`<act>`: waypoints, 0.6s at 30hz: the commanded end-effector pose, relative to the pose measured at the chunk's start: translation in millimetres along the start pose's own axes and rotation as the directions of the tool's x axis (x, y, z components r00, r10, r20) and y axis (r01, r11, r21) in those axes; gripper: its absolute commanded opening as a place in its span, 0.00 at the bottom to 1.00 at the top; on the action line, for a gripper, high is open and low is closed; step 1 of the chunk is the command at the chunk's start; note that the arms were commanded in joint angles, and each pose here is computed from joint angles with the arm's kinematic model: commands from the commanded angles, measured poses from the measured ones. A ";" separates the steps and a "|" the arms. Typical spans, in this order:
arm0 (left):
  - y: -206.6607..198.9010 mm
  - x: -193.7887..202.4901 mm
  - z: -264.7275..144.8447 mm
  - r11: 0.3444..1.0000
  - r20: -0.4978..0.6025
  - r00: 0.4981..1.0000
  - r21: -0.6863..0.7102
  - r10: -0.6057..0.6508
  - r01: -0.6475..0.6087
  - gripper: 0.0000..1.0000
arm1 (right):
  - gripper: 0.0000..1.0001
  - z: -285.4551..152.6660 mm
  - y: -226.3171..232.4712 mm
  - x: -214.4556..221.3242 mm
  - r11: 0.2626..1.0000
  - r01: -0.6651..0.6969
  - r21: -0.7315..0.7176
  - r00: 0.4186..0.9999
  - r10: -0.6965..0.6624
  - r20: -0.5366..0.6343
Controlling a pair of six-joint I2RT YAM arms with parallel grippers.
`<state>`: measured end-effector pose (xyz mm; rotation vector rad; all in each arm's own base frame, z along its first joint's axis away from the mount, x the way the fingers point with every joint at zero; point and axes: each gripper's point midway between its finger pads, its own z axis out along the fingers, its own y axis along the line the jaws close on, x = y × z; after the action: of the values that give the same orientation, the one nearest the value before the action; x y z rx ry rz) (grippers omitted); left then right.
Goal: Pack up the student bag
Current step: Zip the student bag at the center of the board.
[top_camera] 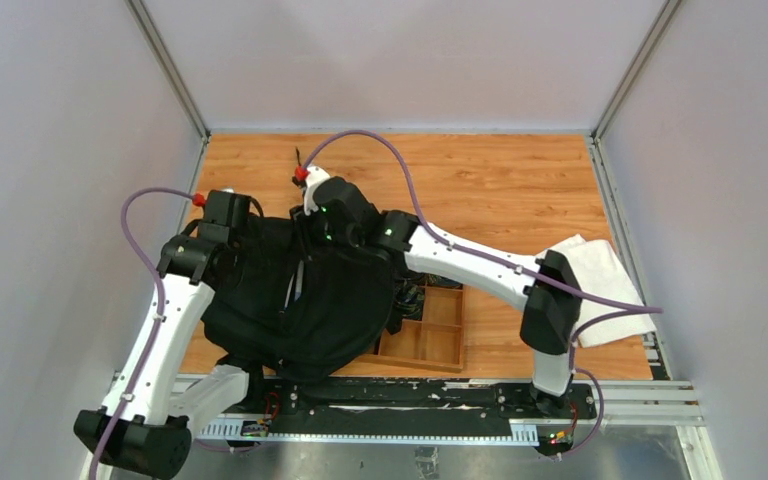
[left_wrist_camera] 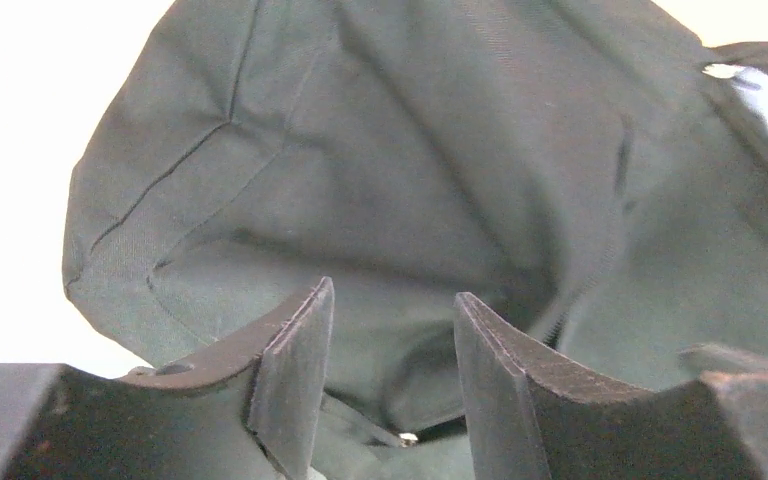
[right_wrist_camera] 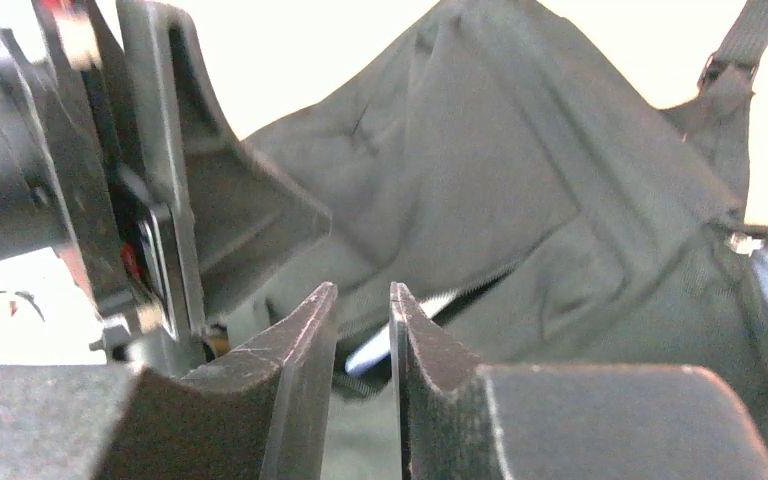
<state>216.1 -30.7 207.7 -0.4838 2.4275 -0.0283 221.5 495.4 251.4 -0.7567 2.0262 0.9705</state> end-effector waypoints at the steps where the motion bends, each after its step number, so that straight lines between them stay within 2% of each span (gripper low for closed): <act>1: 18.9 17.3 22.0 0.995 -0.050 0.994 -0.034 -0.097 0.096 0.53 | 0.30 32.1 -19.7 -15.3 0.998 -0.063 -0.029 0.998 0.063 -0.011; 4: 33.7 34.8 36.2 0.989 -0.088 0.986 -0.048 -0.141 0.137 0.52 | 0.30 53.5 -23.6 -14.7 0.995 -0.083 -0.057 0.996 0.080 -0.040; 9: 61.7 53.4 53.7 0.965 -0.141 0.960 -0.136 -0.243 0.225 0.49 | 0.30 98.4 -44.3 17.9 0.988 -0.137 -0.066 0.981 0.126 -0.151; 14: 85.7 41.1 44.0 0.927 -0.061 0.941 -0.202 -0.334 0.316 0.48 | 0.29 123.4 -76.3 42.8 0.987 -0.160 -0.011 0.964 0.154 -0.217; 18: 89.3 32.3 36.0 0.912 -0.028 0.930 -0.209 -0.366 0.353 0.49 | 0.27 109.6 -86.6 24.0 0.993 -0.108 0.036 0.971 0.114 -0.209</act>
<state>182.0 39.3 129.8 -1.0227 2.4424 0.0440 301.5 553.5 125.5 -0.7539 2.2834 1.0307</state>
